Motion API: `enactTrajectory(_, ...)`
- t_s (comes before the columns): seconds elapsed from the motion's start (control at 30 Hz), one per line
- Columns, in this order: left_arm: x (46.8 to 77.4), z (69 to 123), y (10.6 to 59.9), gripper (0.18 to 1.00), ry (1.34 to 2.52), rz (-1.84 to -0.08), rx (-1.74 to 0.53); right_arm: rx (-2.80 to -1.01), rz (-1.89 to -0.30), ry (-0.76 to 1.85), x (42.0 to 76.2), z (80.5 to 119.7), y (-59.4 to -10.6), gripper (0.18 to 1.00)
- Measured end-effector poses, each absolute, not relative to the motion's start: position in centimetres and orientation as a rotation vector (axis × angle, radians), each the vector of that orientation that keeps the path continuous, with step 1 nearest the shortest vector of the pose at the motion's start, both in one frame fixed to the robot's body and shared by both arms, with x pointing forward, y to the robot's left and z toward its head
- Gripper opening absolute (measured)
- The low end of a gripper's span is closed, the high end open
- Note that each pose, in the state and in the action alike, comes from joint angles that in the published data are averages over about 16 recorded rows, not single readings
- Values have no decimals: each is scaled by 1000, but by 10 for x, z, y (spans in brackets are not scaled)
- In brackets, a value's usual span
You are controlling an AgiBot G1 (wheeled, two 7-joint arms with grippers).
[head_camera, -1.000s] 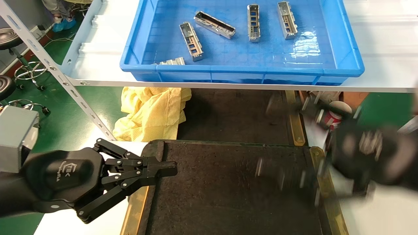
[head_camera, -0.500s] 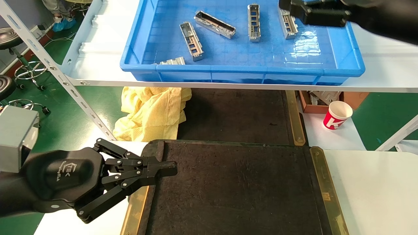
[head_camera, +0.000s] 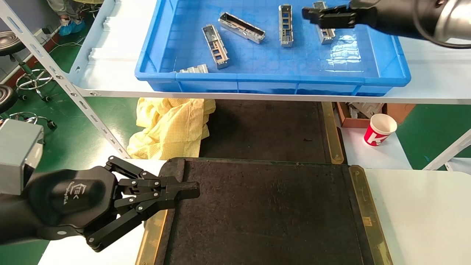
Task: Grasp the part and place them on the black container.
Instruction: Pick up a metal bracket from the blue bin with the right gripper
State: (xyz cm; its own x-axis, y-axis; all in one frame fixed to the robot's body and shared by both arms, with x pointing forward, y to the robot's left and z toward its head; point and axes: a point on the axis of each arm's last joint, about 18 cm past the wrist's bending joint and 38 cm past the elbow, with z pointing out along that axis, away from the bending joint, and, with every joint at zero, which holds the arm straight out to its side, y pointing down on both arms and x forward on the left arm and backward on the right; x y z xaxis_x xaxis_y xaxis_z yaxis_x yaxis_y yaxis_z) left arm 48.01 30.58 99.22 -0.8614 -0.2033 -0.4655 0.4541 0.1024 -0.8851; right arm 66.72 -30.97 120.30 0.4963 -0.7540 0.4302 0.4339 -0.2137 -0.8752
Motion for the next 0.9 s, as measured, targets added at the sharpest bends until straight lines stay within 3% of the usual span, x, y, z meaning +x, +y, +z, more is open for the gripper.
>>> enactTrajectory(0.9,480,992,306,196,1908,-1810,244,-1352,-1179,528,719,1178,-305,997)
